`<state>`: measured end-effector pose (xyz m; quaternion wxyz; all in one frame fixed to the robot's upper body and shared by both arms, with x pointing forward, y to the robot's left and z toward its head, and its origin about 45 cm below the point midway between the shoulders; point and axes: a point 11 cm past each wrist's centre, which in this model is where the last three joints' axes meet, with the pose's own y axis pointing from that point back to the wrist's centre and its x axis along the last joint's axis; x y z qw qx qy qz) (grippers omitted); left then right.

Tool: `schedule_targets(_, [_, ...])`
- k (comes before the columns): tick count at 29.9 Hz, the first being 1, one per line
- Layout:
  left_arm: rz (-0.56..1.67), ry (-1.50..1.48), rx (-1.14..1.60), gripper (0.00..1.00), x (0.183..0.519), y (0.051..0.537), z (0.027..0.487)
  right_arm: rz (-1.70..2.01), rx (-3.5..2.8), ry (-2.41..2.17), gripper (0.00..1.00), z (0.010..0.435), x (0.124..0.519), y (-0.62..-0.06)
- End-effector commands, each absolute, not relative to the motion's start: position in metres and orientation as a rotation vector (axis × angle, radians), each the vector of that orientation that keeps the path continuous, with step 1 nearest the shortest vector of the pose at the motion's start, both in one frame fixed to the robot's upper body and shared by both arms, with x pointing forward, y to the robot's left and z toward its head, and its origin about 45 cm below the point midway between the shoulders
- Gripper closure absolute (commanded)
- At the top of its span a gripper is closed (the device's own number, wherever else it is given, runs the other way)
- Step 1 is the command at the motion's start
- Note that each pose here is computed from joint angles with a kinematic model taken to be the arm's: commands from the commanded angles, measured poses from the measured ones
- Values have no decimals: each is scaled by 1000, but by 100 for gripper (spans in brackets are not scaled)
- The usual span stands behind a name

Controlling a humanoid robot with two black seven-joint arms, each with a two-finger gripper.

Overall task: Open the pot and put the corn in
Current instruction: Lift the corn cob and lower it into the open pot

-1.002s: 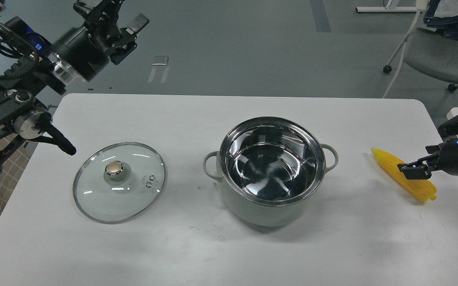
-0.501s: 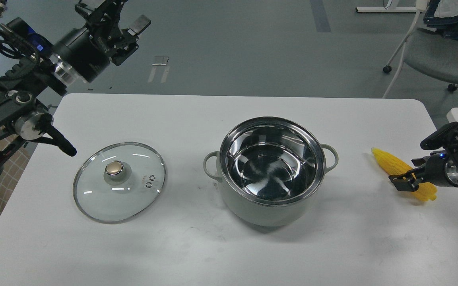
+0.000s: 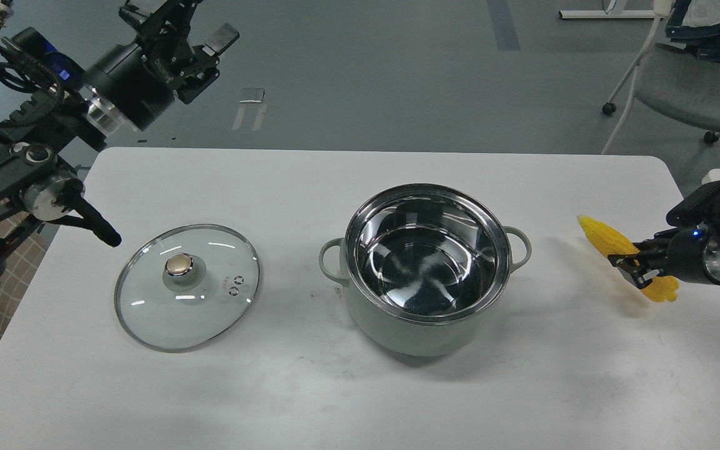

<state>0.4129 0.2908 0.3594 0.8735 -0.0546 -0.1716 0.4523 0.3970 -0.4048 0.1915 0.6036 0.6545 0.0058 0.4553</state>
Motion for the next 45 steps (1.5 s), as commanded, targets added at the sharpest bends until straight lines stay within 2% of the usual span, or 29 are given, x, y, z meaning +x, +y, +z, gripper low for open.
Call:
schedule_targets(1, [944, -359, -113, 8, 413, 291, 360, 1170, 1517, -9, 95, 241, 415, -379])
schedule_targets(3, [941, -358, -113, 8, 413, 291, 360, 1244, 1519, -5, 95, 281, 429, -348])
schedule_targets(5, [938, -356, -114, 8, 412, 291, 359, 1270, 1547, -4, 94, 302, 437, -322])
schedule_targets(10, [941, -357, -108, 8, 412, 294, 360, 1363, 1601, 83, 94, 322, 445, -251])
schedule_targets(17, [941, -358, -105, 7, 412, 294, 360, 1435, 1606, 354, 94, 291, 430, -164])
schedule_targets(27, [939, -354, -103, 7, 412, 293, 358, 1404, 1624, 493, 90, 256, 408, -148])
schedule_targets(30, [939, -354, -103, 7, 412, 293, 358, 1395, 1644, 516, 83, 251, 401, -145])
schedule_targets(31, [939, -354, -105, 7, 412, 293, 358, 1389, 1649, 521, 78, 249, 400, -146])
schedule_targets(35, [938, -353, -105, 7, 412, 292, 358, 1373, 1674, 515, 67, 247, 397, -145])
schedule_targets(39, [938, -349, -101, 7, 411, 293, 356, 1364, 1687, 524, 58, 241, 394, -144])
schedule_targets(41, [940, -348, -101, 7, 411, 293, 355, 1361, 1692, 527, 51, 238, 393, -144])
schedule_targets(45, [940, -348, -102, 7, 411, 293, 355, 1350, 1706, 523, 31, 235, 391, -144])
